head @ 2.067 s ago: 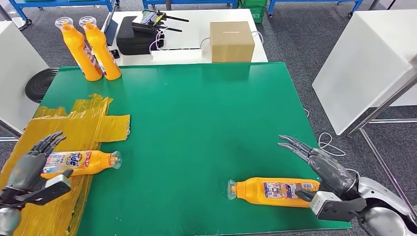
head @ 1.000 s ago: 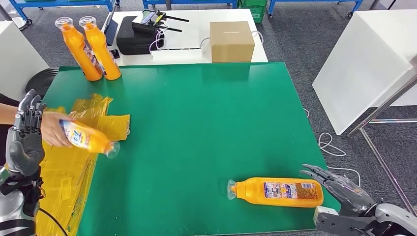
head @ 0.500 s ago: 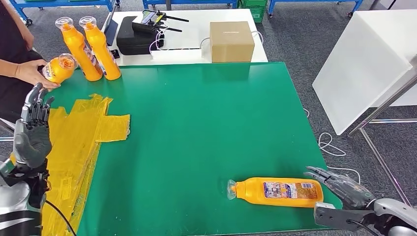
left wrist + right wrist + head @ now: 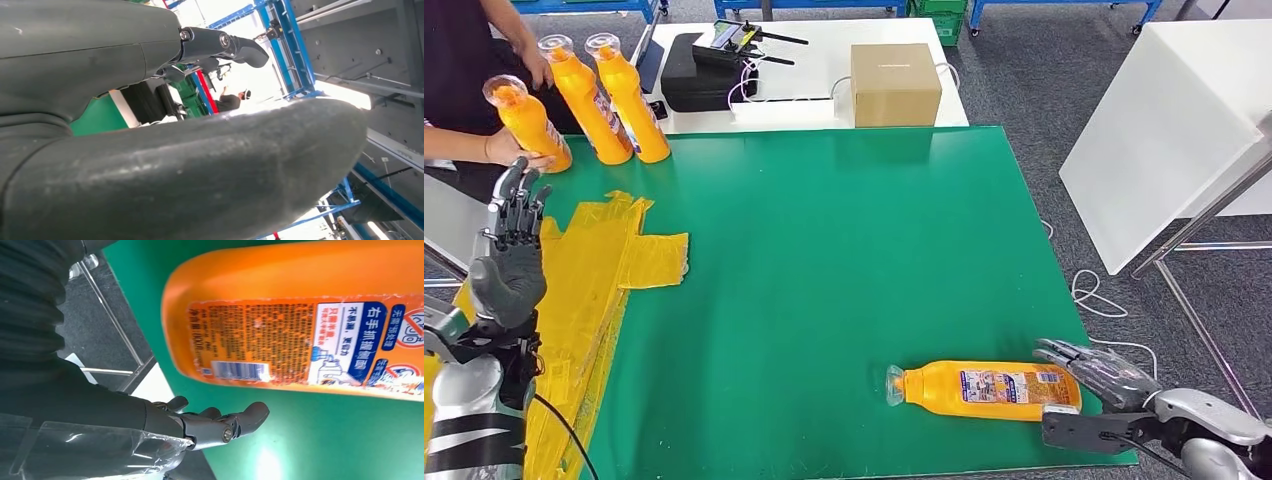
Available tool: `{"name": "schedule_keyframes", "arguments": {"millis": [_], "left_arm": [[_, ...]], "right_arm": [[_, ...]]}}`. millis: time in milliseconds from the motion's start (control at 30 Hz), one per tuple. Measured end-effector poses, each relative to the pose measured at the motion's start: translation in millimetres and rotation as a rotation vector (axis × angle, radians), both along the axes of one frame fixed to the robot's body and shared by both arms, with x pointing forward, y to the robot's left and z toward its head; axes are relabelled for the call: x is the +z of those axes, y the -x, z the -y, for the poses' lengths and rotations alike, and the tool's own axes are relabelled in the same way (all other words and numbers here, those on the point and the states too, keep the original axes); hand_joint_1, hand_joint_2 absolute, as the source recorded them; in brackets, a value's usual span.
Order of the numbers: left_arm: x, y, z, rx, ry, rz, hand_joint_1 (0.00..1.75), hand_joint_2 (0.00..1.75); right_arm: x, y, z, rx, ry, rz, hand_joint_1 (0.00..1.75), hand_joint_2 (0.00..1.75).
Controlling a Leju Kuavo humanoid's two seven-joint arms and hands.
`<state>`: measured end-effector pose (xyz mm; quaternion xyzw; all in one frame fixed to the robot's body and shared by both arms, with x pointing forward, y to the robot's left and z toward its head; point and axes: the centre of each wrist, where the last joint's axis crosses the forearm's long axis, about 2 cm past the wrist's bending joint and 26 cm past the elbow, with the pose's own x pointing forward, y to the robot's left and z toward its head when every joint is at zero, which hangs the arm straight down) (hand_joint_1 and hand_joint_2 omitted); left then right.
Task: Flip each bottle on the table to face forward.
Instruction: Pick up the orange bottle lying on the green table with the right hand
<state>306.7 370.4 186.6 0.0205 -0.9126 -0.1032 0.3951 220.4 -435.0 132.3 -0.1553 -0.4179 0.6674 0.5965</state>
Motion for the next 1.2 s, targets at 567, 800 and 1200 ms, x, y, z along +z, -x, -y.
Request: {"name": "schedule_keyframes", "arguments": {"millis": [567, 800, 1200], "left_arm": [[-1.5, -3.4, 4.7, -0.011, 0.009, -0.006, 0.00, 0.00], [0.3, -6.3, 8.0, -0.018, 0.016, -0.001, 0.00, 0.00], [9.7, -23.1, 22.5, -0.047, 0.028, 0.006, 0.00, 0.00]], "right_arm": [[-10.4, -4.6, -4.7, 0.005, 0.002, -0.025, 0.00, 1.75], [-18.4, -14.9, -15.2, 0.031, 0.022, -0.023, 0.00, 1.75], [-39.2, -25.9, -31.8, 0.085, 0.060, -0.080, 1.75, 1.75]]}}
